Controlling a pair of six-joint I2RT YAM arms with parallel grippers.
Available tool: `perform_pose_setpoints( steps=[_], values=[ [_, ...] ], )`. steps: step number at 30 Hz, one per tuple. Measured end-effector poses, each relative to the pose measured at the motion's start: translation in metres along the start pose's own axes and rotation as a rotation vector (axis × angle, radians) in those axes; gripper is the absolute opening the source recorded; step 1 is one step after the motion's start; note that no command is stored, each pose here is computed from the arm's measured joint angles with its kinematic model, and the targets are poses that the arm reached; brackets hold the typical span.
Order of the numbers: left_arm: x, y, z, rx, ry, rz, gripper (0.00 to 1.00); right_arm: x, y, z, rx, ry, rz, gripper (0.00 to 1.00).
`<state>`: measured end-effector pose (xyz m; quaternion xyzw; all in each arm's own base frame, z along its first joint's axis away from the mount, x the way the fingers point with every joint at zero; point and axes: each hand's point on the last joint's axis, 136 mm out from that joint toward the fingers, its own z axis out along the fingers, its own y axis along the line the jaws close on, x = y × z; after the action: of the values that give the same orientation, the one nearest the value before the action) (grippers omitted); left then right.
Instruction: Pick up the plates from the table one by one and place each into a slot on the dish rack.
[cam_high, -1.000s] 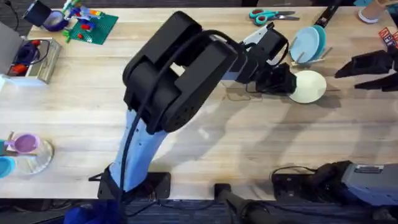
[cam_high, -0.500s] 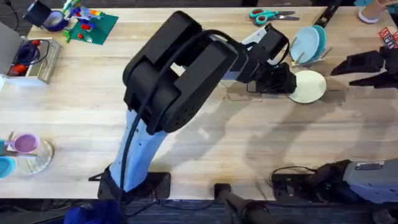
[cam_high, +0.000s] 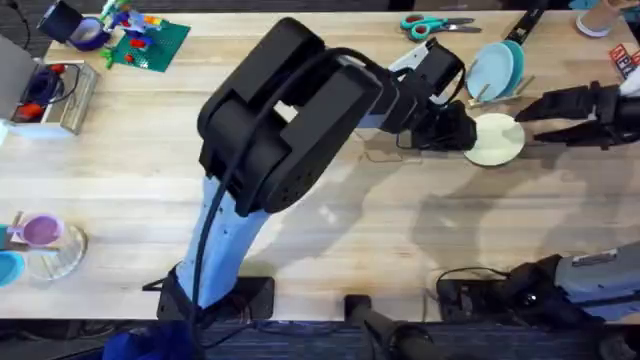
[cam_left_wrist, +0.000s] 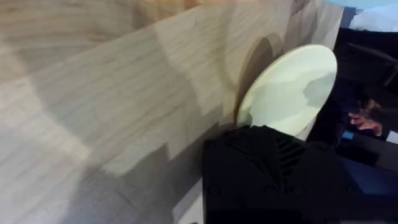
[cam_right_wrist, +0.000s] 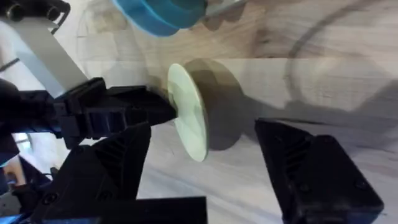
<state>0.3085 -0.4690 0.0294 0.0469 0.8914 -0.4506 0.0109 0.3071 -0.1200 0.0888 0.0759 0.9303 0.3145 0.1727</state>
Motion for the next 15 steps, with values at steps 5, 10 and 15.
perform_pose_setpoints(
  steps=[5, 10, 15],
  values=[
    [0.0, 0.0, 0.0, 0.0, 0.0, 0.0, 0.04, -0.005, 0.001, 0.016, -0.018, 0.016, -0.029, 0.992],
    [0.0, 0.0, 0.0, -0.001, 0.0, -0.001, 0.04, -0.009, 0.012, 0.035, -0.032, 0.046, -0.088, 0.992],
    [0.0, 0.0, 0.0, -0.001, 0.0, -0.001, 0.04, -0.009, 0.02, 0.045, -0.043, 0.07, -0.114, 0.988]
  ],
)
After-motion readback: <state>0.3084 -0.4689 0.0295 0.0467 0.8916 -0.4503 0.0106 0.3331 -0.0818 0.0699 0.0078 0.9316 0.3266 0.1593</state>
